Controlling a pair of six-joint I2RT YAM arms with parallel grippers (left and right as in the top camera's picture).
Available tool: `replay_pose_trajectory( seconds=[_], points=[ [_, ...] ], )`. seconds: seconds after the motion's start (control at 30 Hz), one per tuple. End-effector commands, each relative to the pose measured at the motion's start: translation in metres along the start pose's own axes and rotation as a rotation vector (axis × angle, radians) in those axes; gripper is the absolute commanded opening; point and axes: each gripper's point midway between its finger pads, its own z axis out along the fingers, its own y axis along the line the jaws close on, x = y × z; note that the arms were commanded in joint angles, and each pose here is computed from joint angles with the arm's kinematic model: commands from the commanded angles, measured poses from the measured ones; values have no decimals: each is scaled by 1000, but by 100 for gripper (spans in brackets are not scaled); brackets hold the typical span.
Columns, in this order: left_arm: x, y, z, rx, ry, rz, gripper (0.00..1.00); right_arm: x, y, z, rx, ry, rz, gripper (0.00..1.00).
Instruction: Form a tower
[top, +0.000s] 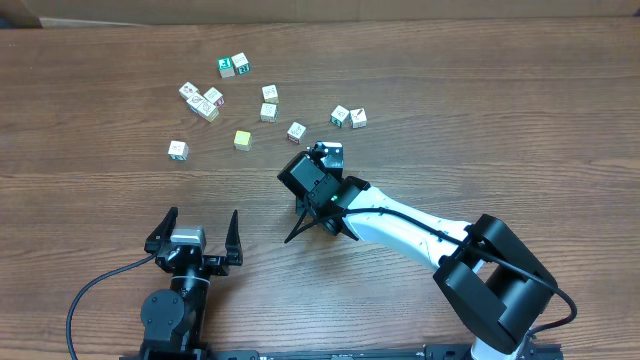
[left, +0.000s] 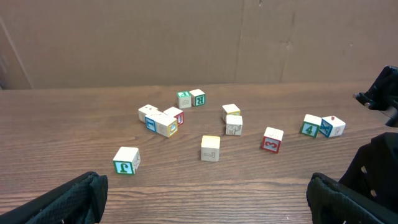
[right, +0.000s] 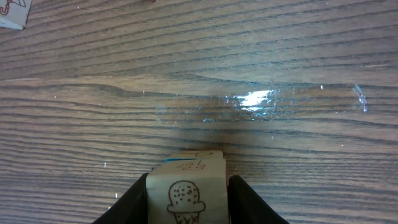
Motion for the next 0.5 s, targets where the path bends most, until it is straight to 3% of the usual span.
replay_pose_trajectory(
  seconds=[0.0, 0.47],
  points=[
    [-1, 0, 0, 5, -9, 15, 100, -8, 13, -3, -34, -15, 17, 35],
    [-1, 0, 0, 5, -10, 15, 99, -8, 14, -3, -39, -14, 18, 35]
  ],
)
